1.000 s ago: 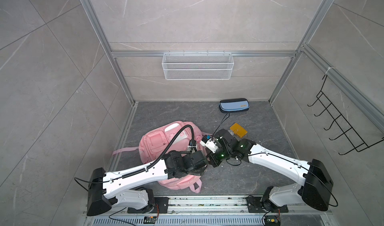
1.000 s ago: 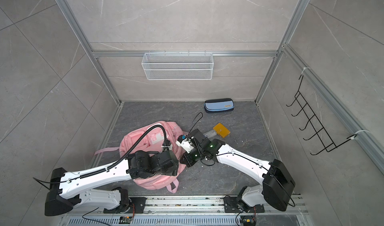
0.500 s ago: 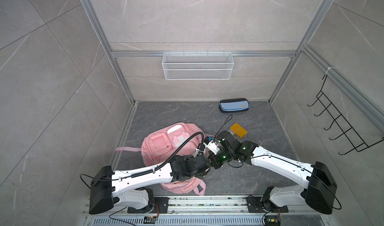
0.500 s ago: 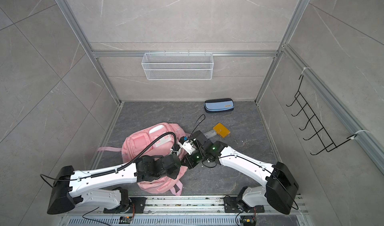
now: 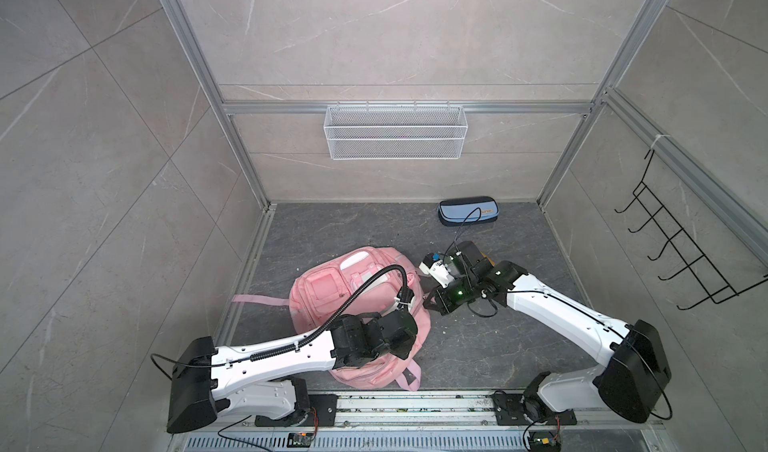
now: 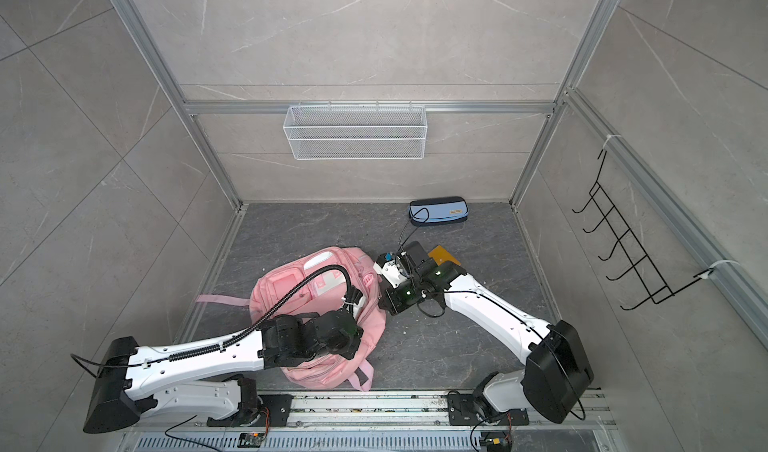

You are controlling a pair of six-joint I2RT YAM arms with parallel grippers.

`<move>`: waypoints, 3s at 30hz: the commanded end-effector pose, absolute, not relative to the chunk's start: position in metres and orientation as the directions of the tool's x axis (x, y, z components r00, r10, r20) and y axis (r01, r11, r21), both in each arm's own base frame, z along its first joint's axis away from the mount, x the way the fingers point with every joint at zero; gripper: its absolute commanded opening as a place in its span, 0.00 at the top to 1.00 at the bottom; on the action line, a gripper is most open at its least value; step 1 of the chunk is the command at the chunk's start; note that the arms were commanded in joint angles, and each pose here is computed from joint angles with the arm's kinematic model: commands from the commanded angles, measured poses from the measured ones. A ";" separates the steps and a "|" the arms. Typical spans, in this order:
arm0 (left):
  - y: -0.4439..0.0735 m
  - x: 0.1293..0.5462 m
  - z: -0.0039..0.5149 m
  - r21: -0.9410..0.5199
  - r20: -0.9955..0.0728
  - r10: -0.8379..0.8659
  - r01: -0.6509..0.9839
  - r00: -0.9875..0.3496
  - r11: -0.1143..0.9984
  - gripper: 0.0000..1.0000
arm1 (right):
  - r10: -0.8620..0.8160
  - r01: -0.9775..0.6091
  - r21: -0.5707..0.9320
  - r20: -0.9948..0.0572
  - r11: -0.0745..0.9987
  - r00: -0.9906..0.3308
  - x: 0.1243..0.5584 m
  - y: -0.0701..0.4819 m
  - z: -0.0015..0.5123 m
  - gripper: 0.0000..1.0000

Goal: Pack the student bag

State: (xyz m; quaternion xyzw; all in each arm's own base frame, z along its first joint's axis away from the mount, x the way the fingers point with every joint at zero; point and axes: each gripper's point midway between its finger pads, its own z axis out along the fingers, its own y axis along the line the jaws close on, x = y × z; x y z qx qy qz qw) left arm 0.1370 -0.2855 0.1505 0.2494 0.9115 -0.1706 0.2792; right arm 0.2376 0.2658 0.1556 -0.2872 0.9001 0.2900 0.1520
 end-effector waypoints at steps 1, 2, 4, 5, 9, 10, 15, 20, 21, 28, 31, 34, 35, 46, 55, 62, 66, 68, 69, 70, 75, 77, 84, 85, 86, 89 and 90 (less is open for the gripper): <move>-0.251 0.113 0.124 -0.087 -0.463 0.503 0.603 -0.729 0.793 1.00 | -0.357 -0.536 0.261 -0.510 0.803 -0.783 0.302 0.237 0.159 1.00; -0.250 0.112 0.122 -0.095 -0.458 0.501 0.601 -0.734 0.794 1.00 | -0.344 -0.526 0.261 -0.515 0.810 -0.785 0.313 0.238 0.156 1.00; -0.251 0.110 0.121 -0.114 -0.458 0.494 0.600 -0.739 0.792 1.00 | -0.329 -0.509 0.249 -0.521 0.824 -0.787 0.331 0.241 0.149 1.00; -0.251 0.109 0.120 -0.123 -0.459 0.489 0.598 -0.742 0.792 1.00 | -0.325 -0.501 0.247 -0.516 0.830 -0.792 0.340 0.242 0.143 1.00; -0.252 0.109 0.121 -0.128 -0.462 0.484 0.596 -0.743 0.793 1.00 | -0.326 -0.504 0.255 -0.513 0.825 -0.794 0.366 0.251 0.132 1.00; -0.252 0.109 0.122 -0.129 -0.463 0.484 0.597 -0.742 0.792 1.00 | -0.330 -0.510 0.260 -0.514 0.820 -0.792 0.368 0.254 0.131 1.00; -0.254 0.111 0.128 -0.133 -0.473 0.474 0.592 -0.742 0.795 1.00 | -0.367 -0.570 0.285 -0.532 0.771 -0.763 0.371 0.268 0.124 1.00; -0.265 0.119 0.140 -0.165 -0.513 0.414 0.560 -0.752 0.812 1.00 | -0.396 -0.638 0.323 -0.568 0.699 -0.721 0.360 0.277 0.136 0.83; -0.268 0.124 0.144 -0.162 -0.524 0.394 0.542 -0.755 0.824 1.00 | -0.389 -0.645 0.330 -0.582 0.689 -0.714 0.357 0.277 0.146 0.69; -0.304 0.168 0.157 -0.232 -0.556 0.218 0.401 -0.802 0.886 1.00 | -0.222 -0.514 0.346 -0.618 0.785 -0.755 0.349 0.228 0.190 0.15; -0.307 0.191 0.148 -0.245 -0.539 0.119 0.291 -0.834 0.925 1.00 | -0.085 -0.333 0.364 -0.554 0.870 -0.828 0.353 0.178 0.181 0.13; -0.301 0.206 0.137 -0.245 -0.505 0.021 0.167 -0.863 0.955 1.00 | 0.017 -0.187 0.359 -0.495 0.915 -0.869 0.357 0.137 0.176 0.12; -0.295 0.209 0.133 -0.236 -0.489 -0.013 0.118 -0.872 0.965 1.00 | 0.052 -0.147 0.365 -0.482 0.919 -0.874 0.359 0.128 0.176 0.12; -0.346 0.240 0.145 -0.342 -0.521 0.073 0.286 -0.851 0.895 0.90 | 0.202 0.032 0.398 -0.394 0.917 -0.897 0.361 0.108 0.170 0.12; -0.320 0.257 0.199 -0.404 -0.550 0.074 0.343 -0.832 0.848 0.49 | 0.257 0.100 0.400 -0.362 0.911 -0.896 0.333 0.099 0.178 0.07; -0.276 0.264 0.193 -0.321 -0.467 0.142 0.317 -0.873 0.892 0.35 | 0.307 0.170 0.395 -0.316 0.903 -0.897 0.309 0.093 0.173 0.07; -0.272 0.274 0.197 -0.318 -0.449 0.125 0.288 -0.885 0.903 0.30 | 0.313 0.159 0.439 -0.304 0.884 -0.900 0.323 0.103 0.160 0.03; -0.269 0.285 0.194 -0.326 -0.425 0.100 0.255 -0.899 0.910 0.29 | 0.289 0.116 0.486 -0.298 0.866 -0.910 0.338 0.117 0.158 0.00; -0.267 0.290 0.194 -0.318 -0.408 0.093 0.237 -0.908 0.918 0.29 | 0.267 0.078 0.520 -0.300 0.850 -0.916 0.347 0.128 0.163 0.00; -0.266 0.293 0.192 -0.297 -0.395 0.098 0.228 -0.914 0.927 0.29 | 0.230 0.020 0.544 -0.321 0.839 -0.919 0.355 0.141 0.171 0.00; -0.249 0.302 0.166 -0.186 -0.297 0.110 0.170 -0.949 0.968 0.31 | 0.089 -0.185 0.585 -0.407 0.789 -0.909 0.378 0.183 0.181 0.01; -0.249 0.308 0.165 -0.200 -0.295 0.095 0.158 -0.951 0.967 0.31 | 0.054 -0.252 0.614 -0.435 0.748 -0.899 0.385 0.198 0.182 0.02; -0.228 0.304 0.150 -0.280 -0.206 -0.049 0.011 -0.977 0.960 0.34 | -0.258 -0.546 0.558 -0.513 0.625 -0.819 0.400 0.285 0.186 0.07; -0.222 0.299 0.149 -0.282 -0.194 -0.067 -0.010 -0.979 0.959 0.34 | -0.293 -0.569 0.554 -0.509 0.607 -0.809 0.403 0.299 0.184 0.10; -0.219 0.294 0.148 -0.288 -0.182 -0.080 -0.025 -0.980 0.957 0.34 | -0.324 -0.583 0.550 -0.499 0.598 -0.804 0.405 0.310 0.179 0.13; -0.205 0.275 0.139 -0.279 -0.143 -0.126 -0.082 -0.982 0.957 0.35 | -0.382 -0.609 0.521 -0.483 0.597 -0.788 0.415 0.338 0.168 0.28; -0.200 0.269 0.137 -0.281 -0.134 -0.151 -0.109 -0.979 0.953 0.36 | -0.405 -0.621 0.500 -0.478 0.604 -0.779 0.416 0.346 0.164 0.32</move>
